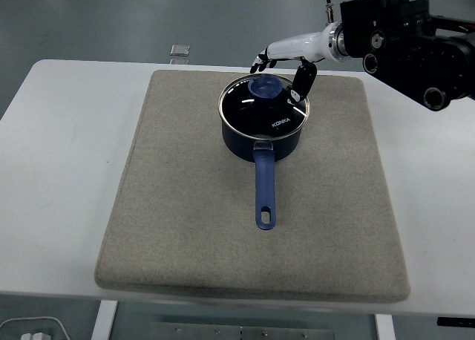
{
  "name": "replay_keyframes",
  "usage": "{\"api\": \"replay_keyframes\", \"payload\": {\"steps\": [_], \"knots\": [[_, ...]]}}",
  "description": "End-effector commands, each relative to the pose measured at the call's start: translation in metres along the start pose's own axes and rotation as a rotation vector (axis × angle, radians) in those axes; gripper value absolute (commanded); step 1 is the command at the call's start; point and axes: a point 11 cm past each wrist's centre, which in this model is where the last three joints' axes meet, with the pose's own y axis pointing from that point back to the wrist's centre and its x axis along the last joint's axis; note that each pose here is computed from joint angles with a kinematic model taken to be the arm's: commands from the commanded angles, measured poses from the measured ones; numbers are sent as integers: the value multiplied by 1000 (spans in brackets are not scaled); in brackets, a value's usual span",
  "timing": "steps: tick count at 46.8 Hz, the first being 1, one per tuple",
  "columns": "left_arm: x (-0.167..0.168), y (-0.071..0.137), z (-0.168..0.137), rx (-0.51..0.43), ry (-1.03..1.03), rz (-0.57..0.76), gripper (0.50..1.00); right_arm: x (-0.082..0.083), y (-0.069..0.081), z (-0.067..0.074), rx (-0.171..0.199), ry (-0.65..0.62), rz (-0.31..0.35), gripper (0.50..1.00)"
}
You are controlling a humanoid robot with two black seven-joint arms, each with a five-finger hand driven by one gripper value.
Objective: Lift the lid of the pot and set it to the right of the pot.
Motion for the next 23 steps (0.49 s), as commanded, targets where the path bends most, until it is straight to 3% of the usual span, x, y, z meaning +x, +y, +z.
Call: {"api": "replay_keyframes", "payload": {"steps": [1, 23], "knots": [[0, 0, 0, 1, 1, 0, 1000, 2, 1, -1, 1, 1, 3, 883], [0, 0, 0, -1, 0, 0, 1000, 0, -7, -16, 31, 13, -7, 856]]}}
